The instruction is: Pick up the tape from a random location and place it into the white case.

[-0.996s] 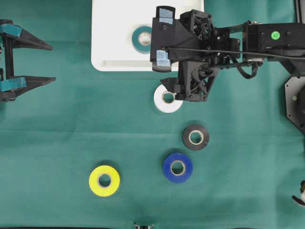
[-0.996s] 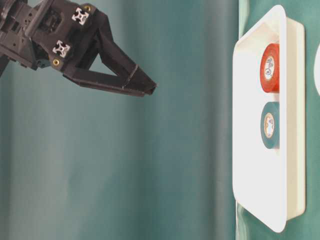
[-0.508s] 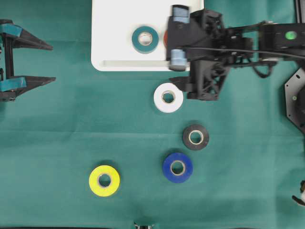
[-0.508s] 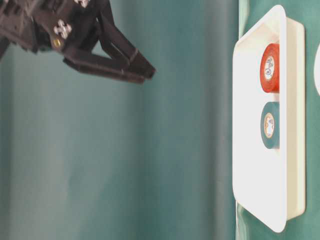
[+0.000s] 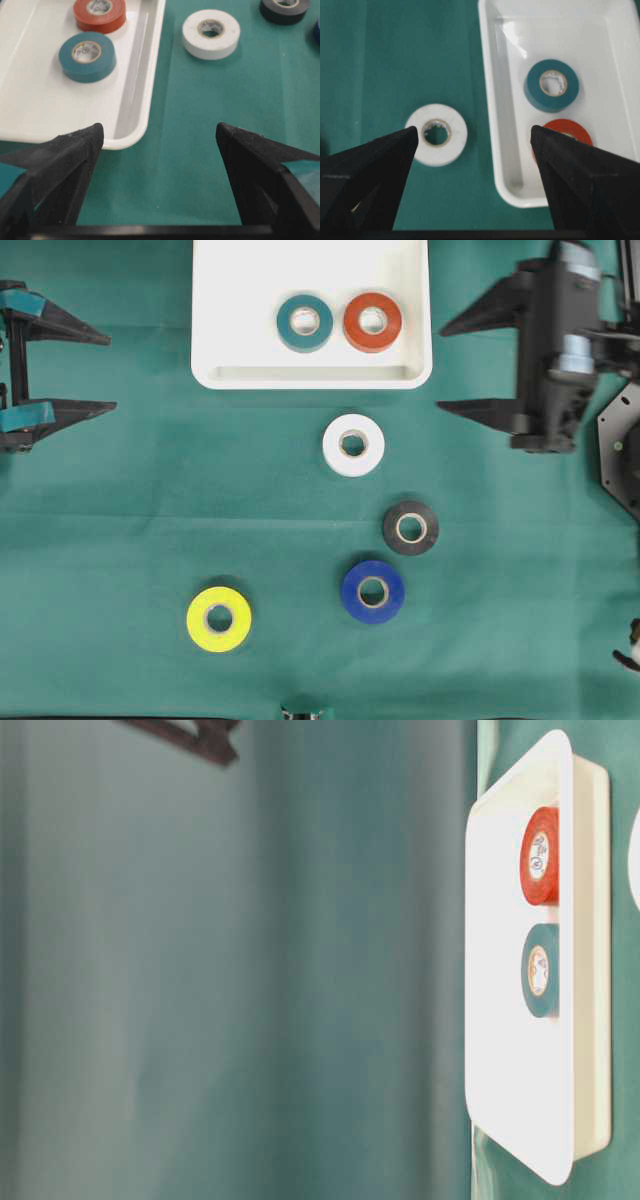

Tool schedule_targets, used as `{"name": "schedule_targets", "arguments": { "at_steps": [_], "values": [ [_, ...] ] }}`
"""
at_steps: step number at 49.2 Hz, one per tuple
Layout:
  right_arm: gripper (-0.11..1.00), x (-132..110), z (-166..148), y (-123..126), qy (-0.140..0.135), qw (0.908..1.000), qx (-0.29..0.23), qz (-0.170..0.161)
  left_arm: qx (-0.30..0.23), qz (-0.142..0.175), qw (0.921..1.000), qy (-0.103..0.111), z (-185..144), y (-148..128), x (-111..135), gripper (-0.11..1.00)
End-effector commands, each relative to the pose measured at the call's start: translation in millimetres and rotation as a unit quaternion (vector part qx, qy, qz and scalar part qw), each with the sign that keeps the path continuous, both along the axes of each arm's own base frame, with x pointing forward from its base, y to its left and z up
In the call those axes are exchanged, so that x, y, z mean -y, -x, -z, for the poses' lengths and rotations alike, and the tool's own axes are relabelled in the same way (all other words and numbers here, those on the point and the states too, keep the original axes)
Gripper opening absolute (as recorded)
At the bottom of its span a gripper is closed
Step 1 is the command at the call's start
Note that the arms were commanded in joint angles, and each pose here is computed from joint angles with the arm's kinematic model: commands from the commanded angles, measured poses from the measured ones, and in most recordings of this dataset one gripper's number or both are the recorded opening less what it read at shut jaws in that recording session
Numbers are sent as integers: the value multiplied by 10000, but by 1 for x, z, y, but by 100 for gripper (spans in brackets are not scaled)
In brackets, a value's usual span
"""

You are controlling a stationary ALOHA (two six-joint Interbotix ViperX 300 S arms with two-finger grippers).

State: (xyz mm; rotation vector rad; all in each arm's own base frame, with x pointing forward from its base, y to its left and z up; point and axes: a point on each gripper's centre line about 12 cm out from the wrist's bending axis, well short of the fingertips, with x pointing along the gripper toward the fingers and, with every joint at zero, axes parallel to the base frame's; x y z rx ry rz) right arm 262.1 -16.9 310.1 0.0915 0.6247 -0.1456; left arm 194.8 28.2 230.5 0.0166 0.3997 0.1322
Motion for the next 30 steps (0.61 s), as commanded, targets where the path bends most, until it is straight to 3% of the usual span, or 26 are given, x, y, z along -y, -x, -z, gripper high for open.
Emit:
{"name": "schedule_targets", "arguments": {
  "at_steps": [1, 17, 30],
  "values": [
    [87, -2, -1, 12, -10, 9996, 289, -41, 84, 1, 10000, -12, -5, -2, 0, 97],
    [87, -5, 44, 53, -275, 9976, 629, 13, 84, -7, 10000, -12, -5, -2, -1, 97],
    [86, -7, 72, 71, -404, 9963, 756, 18, 53, -7, 10000, -7, -4, -2, -1, 97]
  ]
}}
